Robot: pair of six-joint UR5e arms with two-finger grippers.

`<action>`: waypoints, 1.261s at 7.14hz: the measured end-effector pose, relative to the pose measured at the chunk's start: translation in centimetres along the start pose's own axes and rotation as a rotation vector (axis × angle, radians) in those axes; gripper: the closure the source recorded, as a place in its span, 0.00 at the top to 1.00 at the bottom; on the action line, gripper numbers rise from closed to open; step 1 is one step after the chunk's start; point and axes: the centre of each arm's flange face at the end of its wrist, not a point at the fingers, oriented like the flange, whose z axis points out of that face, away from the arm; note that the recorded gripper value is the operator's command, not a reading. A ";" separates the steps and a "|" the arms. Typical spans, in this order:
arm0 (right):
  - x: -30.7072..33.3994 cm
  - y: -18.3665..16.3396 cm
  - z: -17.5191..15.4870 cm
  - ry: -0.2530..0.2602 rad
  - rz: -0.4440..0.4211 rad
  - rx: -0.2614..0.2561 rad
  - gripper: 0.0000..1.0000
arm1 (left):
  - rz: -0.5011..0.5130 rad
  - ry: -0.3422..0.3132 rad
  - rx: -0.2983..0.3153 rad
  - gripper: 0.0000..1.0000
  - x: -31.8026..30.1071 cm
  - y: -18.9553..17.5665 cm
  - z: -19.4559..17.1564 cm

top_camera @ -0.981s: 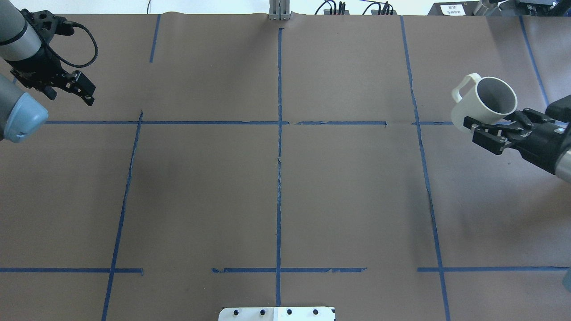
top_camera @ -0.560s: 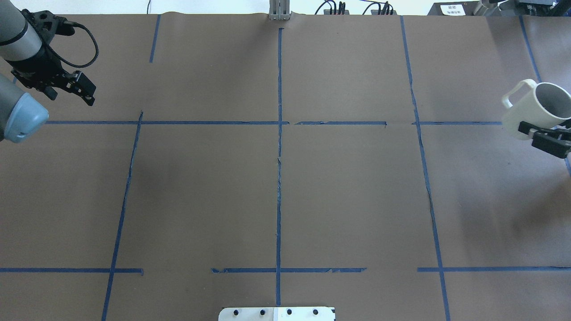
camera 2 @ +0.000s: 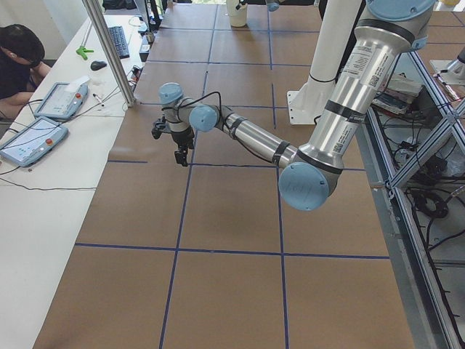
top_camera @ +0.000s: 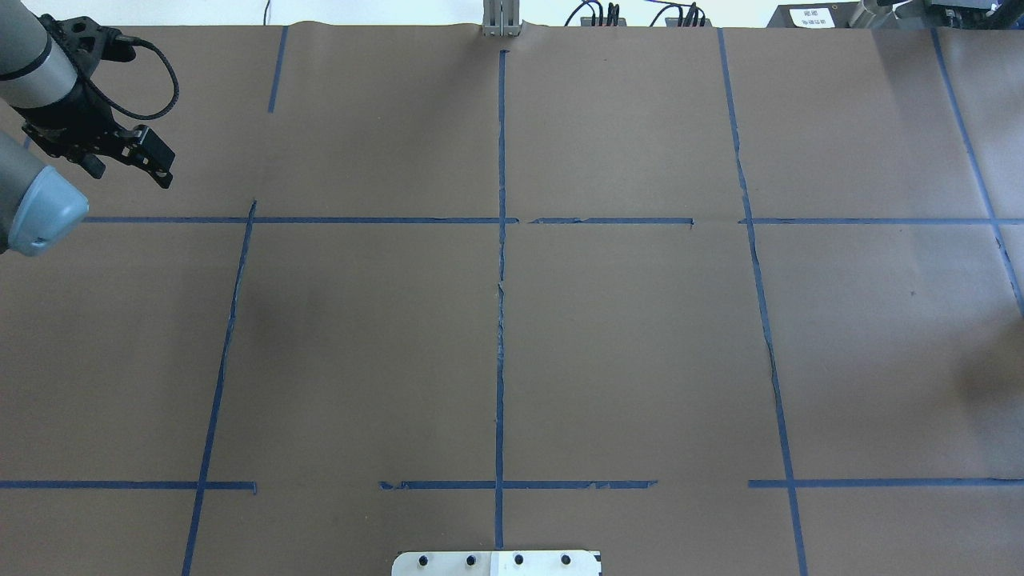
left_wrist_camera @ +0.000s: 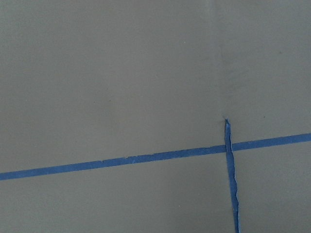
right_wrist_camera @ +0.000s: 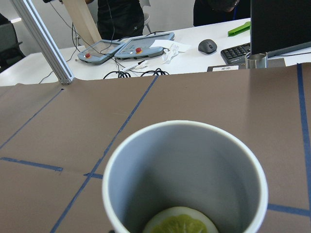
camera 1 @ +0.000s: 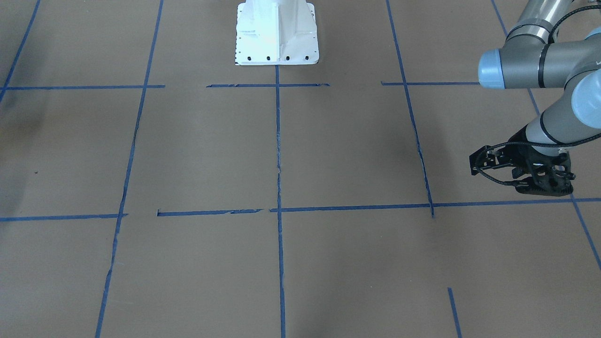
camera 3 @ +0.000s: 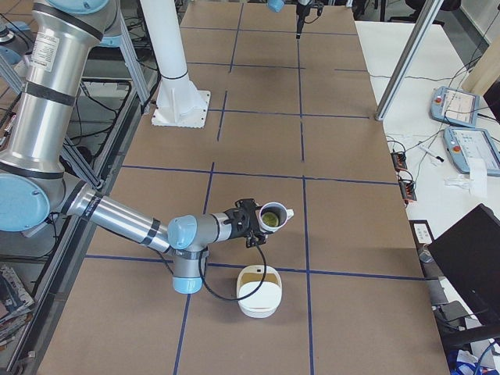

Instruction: Left arm hands cup to right arm to dump lemon

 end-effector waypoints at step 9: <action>2.3 -0.5 -4.6 -0.240 0.787 0.192 0.04 | -0.005 0.004 0.011 1.00 0.5 0.0 -0.6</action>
